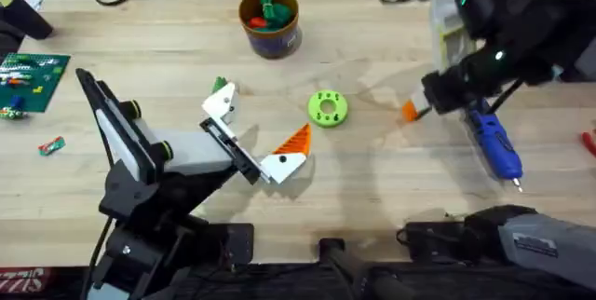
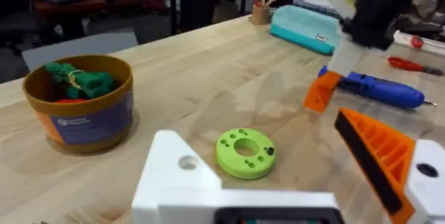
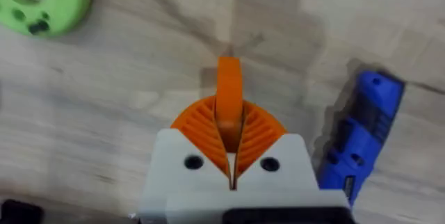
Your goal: Pick up the gripper from the table and insert it into the empty holder that is missing its gripper. Then pick up a screw, insert it into the mounting hole, and use the screwdriver to tighten it. Finally, clean up the table by picking up the vegetable and placing it into the bucket.
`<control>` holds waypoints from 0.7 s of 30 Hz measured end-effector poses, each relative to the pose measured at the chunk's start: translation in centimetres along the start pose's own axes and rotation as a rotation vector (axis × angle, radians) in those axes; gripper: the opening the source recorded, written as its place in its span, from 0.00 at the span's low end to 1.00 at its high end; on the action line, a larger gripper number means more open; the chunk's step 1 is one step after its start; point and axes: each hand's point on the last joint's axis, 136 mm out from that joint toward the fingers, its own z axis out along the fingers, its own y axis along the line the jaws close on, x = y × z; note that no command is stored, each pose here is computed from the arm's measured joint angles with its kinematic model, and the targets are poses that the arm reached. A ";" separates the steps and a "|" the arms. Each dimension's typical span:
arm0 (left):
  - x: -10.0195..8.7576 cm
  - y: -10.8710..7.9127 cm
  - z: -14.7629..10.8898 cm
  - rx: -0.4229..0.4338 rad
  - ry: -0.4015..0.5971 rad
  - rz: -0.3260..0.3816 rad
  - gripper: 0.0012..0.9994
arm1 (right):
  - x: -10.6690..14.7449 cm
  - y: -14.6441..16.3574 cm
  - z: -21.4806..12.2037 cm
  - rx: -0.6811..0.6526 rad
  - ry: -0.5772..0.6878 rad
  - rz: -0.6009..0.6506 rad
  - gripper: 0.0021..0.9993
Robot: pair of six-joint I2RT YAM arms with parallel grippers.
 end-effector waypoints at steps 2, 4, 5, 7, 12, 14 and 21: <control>0.0 0.0 0.0 0.000 0.000 0.000 0.99 | -1.8 0.2 -1.5 -0.017 -0.058 0.001 0.01; 0.0 0.0 0.0 0.000 0.000 0.000 0.99 | -3.4 0.5 -2.9 -0.043 -0.115 -0.001 0.01; 0.0 0.0 0.0 0.000 0.000 0.000 0.99 | -4.2 0.9 -3.7 -0.065 -0.144 -0.003 0.01; 0.0 0.0 0.0 0.000 0.000 0.000 0.99 | -5.4 1.6 -5.0 -0.112 -0.195 -0.009 0.01; 0.0 0.0 0.0 0.000 0.000 0.000 0.99 | -6.6 4.1 -7.0 -0.262 -0.273 -0.010 0.01; 0.0 0.0 0.0 0.000 0.000 0.000 0.99 | -6.7 4.9 -7.2 -0.313 -0.273 0.001 0.01; 0.0 0.0 0.0 0.000 0.000 0.000 0.99 | -6.8 6.5 -7.8 -0.420 -0.269 0.060 0.01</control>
